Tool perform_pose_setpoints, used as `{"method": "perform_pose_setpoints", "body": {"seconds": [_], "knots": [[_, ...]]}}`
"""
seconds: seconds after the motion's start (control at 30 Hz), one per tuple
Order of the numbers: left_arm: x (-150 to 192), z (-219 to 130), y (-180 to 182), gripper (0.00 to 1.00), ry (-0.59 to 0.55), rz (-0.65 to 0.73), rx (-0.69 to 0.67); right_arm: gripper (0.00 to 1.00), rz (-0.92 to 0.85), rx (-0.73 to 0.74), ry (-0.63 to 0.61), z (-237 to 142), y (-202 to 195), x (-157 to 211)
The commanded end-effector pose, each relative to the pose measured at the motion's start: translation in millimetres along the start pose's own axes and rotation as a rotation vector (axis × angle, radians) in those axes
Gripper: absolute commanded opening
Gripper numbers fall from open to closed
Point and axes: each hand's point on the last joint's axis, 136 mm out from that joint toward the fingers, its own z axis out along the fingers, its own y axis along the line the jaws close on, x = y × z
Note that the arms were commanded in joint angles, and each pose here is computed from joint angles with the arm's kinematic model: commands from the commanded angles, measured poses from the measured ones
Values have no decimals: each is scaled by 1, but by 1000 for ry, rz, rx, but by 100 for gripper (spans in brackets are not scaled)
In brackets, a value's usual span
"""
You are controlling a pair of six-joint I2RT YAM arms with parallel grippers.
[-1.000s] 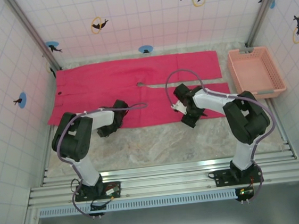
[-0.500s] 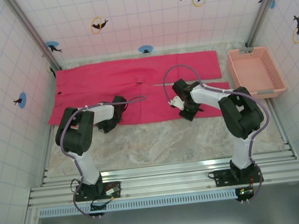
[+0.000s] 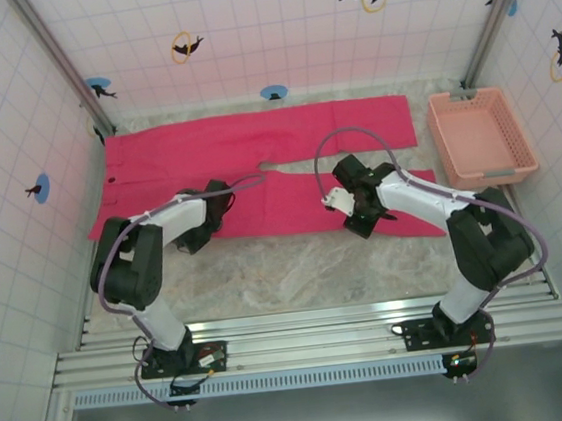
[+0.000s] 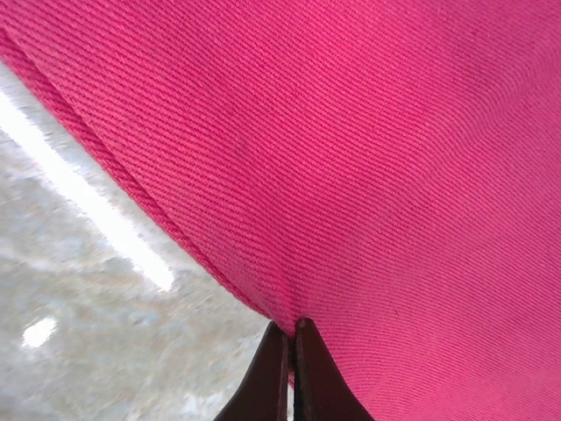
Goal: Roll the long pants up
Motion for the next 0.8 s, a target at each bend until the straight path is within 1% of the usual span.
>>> {"method": "perform_pose_setpoints", "body": {"seconds": [0.0, 0.17, 0.3, 0.4, 0.47, 0.53, 0.67, 0.77], "knots": [[36, -15, 7, 0, 78, 11, -50, 0, 6, -14, 80, -8, 14, 28], [60, -40, 26, 0, 78, -13, -107, 0, -14, -25, 100, -25, 26, 37], [84, -52, 35, 0, 61, -70, -148, 0, -11, 16, 128, -44, 15, 38], [87, -57, 45, 0, 42, -97, -195, 0, -3, 61, 113, -56, -1, 32], [82, -62, 60, 0, 42, -100, -237, 0, 11, 93, 101, -68, -19, 23], [68, -69, 80, 0, 30, -99, -278, 0, 27, 118, 84, -81, -40, 9], [30, -72, 120, 0, -12, -122, -290, 0, 70, 179, 53, -99, -87, -25], [8, -63, 145, 0, -22, -122, -271, 0, 90, 212, 53, -99, -120, -47]]}}
